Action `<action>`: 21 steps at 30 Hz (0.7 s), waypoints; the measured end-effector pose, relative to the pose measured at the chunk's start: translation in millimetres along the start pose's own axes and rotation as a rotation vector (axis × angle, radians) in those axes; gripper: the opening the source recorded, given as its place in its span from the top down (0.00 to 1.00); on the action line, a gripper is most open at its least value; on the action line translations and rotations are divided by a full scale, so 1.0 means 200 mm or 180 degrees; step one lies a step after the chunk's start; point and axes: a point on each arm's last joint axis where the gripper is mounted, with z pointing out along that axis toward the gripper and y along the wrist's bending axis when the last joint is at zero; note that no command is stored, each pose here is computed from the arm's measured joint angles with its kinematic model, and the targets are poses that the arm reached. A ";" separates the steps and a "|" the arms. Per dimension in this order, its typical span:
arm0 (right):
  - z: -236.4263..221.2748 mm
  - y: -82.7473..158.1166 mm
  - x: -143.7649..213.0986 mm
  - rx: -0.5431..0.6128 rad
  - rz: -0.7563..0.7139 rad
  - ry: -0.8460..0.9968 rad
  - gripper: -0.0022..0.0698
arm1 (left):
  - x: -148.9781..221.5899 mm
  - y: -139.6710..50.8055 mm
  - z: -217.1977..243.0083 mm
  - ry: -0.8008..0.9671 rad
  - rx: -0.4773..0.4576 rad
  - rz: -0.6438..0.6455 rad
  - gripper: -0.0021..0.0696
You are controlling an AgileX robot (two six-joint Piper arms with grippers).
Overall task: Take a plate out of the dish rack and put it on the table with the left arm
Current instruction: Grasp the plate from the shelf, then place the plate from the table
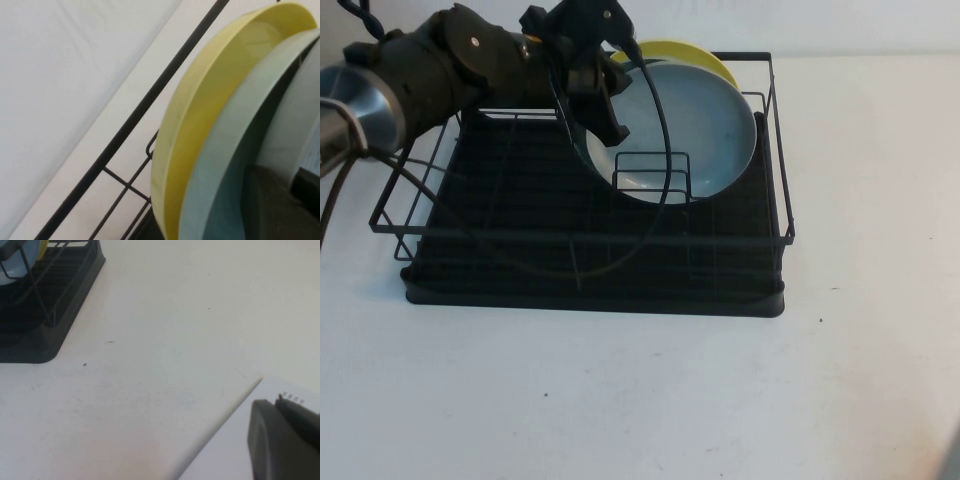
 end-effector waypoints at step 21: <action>0.00 0.00 0.00 0.0005 0.0001 0.0000 1.00 | -0.37 0.15 -0.52 -0.0602 -0.0465 0.0026 0.97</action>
